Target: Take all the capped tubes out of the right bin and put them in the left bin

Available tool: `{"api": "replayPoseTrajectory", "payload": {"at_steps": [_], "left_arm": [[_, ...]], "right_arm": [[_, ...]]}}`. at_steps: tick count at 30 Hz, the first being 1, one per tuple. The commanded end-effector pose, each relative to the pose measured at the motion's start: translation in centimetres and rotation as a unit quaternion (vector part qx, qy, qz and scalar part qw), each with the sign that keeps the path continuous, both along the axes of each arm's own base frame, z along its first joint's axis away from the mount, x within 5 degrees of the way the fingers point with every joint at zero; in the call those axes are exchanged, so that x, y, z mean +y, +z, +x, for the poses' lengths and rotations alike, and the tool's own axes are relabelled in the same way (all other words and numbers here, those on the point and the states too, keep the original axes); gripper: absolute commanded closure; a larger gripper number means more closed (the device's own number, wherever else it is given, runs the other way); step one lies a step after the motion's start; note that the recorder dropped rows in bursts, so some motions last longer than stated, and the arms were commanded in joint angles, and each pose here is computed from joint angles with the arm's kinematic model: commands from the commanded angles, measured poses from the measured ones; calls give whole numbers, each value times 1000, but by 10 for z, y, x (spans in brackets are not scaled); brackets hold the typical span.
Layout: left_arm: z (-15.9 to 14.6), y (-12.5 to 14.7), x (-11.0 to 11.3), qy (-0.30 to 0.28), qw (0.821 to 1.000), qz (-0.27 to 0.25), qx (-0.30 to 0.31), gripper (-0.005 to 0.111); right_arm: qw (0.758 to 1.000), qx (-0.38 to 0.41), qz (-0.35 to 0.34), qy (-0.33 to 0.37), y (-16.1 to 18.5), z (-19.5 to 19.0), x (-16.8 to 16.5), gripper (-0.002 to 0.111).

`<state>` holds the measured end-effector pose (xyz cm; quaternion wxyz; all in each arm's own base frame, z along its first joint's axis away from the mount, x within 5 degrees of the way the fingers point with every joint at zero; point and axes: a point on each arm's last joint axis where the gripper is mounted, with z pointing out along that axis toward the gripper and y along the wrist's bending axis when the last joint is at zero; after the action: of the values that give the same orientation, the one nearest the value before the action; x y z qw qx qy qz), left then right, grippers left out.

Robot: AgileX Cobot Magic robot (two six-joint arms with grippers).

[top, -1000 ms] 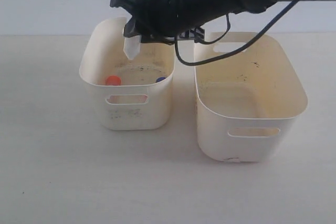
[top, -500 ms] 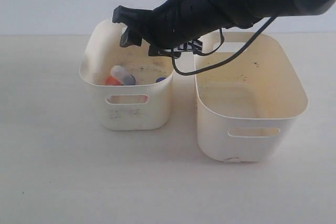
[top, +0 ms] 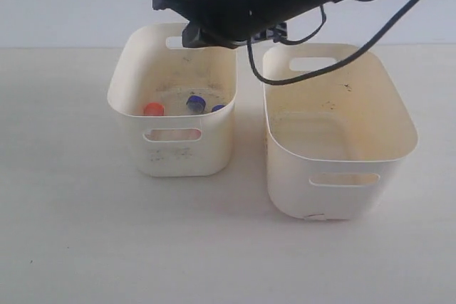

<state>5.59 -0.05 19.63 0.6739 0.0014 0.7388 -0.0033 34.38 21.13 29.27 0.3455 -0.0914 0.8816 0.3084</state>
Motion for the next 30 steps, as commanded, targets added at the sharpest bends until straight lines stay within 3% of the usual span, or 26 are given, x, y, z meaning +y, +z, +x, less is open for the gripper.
{"api": "replayPoseTrajectory", "payload": {"at_steps": [1, 6, 12, 30], "left_arm": [[0, 1, 0, -3, 1000, -4, -2, 103], [0, 1, 0, -3, 1000, -4, -2, 103], [0, 1, 0, -3, 1000, -4, -2, 103], [0, 1, 0, -3, 1000, -4, -2, 103]], "right_arm": [[1000, -9, -14, 1, 8, -22, -14, 108], [998, -18, -61, -1, -9, -74, -48, 108], [998, -12, -61, 17, -4, -120, -69, 108], [990, -99, -98, 23, 3, -127, -80, 108]]}}
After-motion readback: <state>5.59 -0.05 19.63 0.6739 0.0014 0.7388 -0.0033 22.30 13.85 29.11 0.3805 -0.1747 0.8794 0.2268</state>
